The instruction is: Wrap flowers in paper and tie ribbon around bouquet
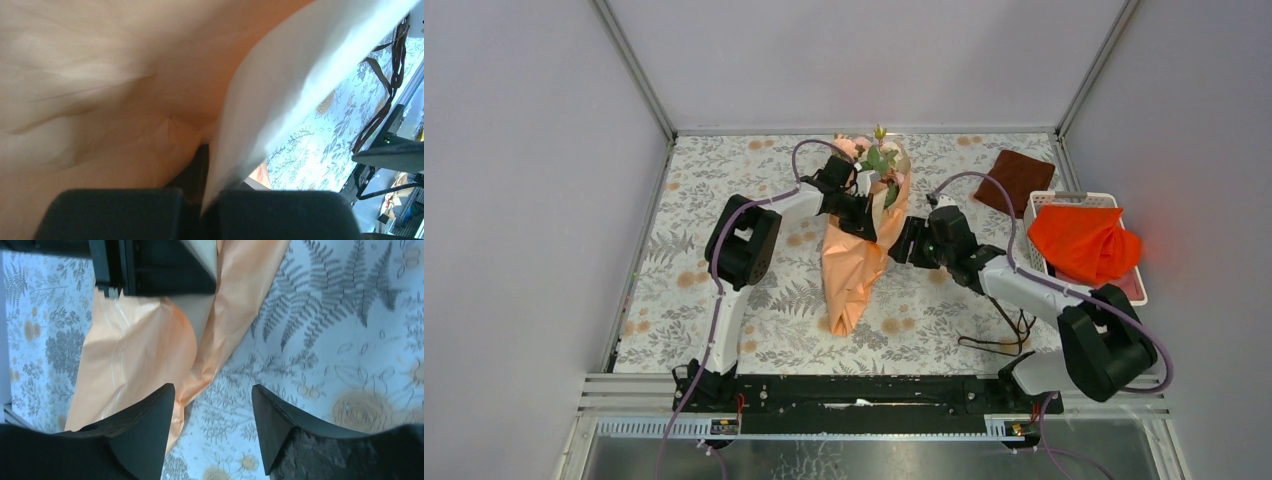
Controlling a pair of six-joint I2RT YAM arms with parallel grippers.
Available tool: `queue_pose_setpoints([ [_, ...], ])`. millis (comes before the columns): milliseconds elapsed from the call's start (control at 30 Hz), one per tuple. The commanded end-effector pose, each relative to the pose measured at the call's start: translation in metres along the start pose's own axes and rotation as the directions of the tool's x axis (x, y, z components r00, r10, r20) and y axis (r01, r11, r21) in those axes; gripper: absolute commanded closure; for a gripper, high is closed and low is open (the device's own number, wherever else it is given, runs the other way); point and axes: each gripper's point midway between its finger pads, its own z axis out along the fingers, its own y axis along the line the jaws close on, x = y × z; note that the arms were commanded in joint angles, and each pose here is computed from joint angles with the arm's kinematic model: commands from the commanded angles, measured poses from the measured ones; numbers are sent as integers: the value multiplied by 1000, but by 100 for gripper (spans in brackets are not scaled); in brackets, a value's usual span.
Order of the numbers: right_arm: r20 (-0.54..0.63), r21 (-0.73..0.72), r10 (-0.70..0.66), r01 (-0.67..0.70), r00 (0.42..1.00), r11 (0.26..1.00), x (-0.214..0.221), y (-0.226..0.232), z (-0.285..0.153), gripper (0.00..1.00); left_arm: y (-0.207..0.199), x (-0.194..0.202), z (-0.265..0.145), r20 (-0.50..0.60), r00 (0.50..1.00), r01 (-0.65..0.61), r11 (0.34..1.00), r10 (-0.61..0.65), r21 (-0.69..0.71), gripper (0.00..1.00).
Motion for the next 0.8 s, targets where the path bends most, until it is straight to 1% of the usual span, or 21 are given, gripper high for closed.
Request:
queue_pose_setpoints([
  [0,-16,-28,-73,73,997,997,-21,10,22,33,16,-1,5,19,999,-48,997,49,-67,100],
  [67,-54,-57,-90,87,994,995,-20,16,37,33,15,-1,5,20,999,-49,997,51,-65,100],
  [167,-100,-114,-106,95,989,989,-15,25,56,38,15,-1,4,17,999,-49,997,50,-65,100],
  [267,-134,-158,-100,78,986,984,-9,31,70,41,14,-1,5,15,999,-49,997,51,-63,100],
  [333,-150,-170,-90,64,985,983,-5,32,79,45,15,0,5,13,999,-49,997,50,-64,100],
  [400,-158,-161,-76,51,984,986,-3,29,87,54,15,-1,4,12,998,-53,996,54,-66,100],
  [467,-162,-139,-57,35,985,990,0,24,93,71,15,0,4,9,998,-58,996,58,-66,100],
  [500,-163,-118,-48,29,985,993,1,20,95,79,14,-1,3,4,998,-63,996,63,-63,97],
  [533,-160,-94,-40,25,986,995,2,15,95,86,12,-1,0,-1,998,-70,996,70,-61,91],
  [600,-157,-55,-28,19,987,998,4,7,95,96,2,-8,-9,-3,993,-116,992,116,-42,74],
  [700,-163,-44,-21,14,986,999,9,2,96,100,-20,-22,-32,24,977,-209,978,210,-17,53],
  [767,-168,-41,-16,10,986,999,11,0,98,100,-37,-31,-52,51,954,-296,955,296,-8,41],
])
